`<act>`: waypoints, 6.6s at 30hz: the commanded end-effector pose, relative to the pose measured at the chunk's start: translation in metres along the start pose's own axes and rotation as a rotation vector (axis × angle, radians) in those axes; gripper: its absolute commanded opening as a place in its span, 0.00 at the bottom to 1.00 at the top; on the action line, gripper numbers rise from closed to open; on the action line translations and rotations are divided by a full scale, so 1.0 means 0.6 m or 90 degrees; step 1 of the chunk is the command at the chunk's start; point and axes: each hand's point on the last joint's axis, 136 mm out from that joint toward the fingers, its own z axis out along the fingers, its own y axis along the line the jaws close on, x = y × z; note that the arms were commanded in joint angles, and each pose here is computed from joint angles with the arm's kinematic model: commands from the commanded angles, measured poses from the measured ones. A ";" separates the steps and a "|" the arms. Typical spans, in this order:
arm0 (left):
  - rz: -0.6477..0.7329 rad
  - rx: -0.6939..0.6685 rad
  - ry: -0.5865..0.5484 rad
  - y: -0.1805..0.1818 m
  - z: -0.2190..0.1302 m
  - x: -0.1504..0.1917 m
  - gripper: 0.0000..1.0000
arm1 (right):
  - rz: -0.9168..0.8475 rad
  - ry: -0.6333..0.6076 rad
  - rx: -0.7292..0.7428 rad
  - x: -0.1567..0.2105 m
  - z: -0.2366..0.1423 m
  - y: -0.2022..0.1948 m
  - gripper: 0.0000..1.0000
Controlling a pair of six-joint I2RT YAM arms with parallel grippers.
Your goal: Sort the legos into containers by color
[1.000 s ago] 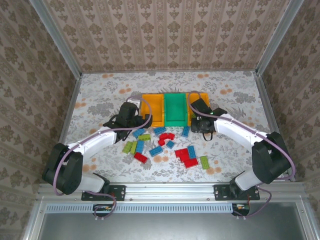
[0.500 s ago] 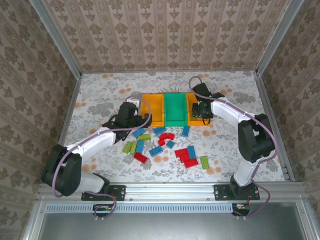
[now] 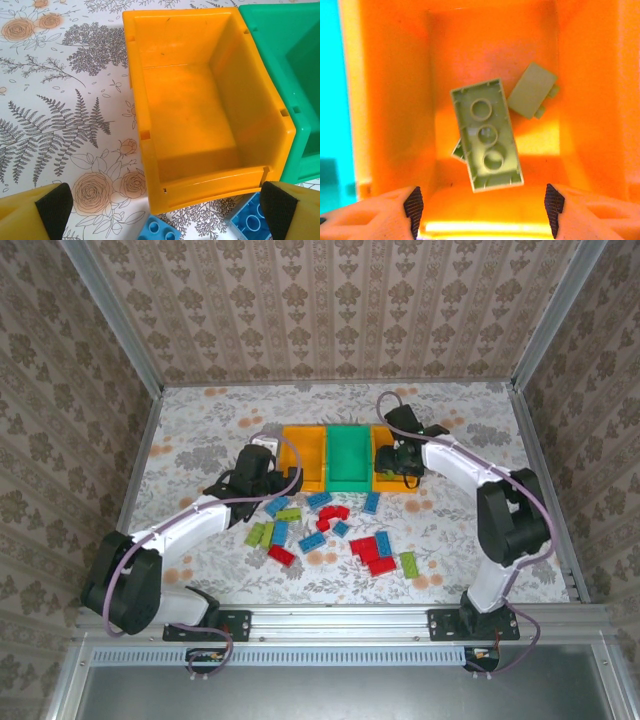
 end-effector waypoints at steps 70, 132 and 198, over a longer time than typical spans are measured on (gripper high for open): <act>-0.002 0.032 0.004 -0.022 0.010 0.006 1.00 | 0.010 0.034 0.013 0.209 -0.107 -0.038 0.35; -0.099 -0.078 0.330 -0.040 -0.004 0.191 0.89 | 0.025 -0.103 0.017 -0.037 -0.051 -0.066 0.80; -0.074 -0.030 0.289 -0.103 0.020 0.148 0.77 | 0.072 -0.101 0.031 0.020 -0.057 -0.120 0.81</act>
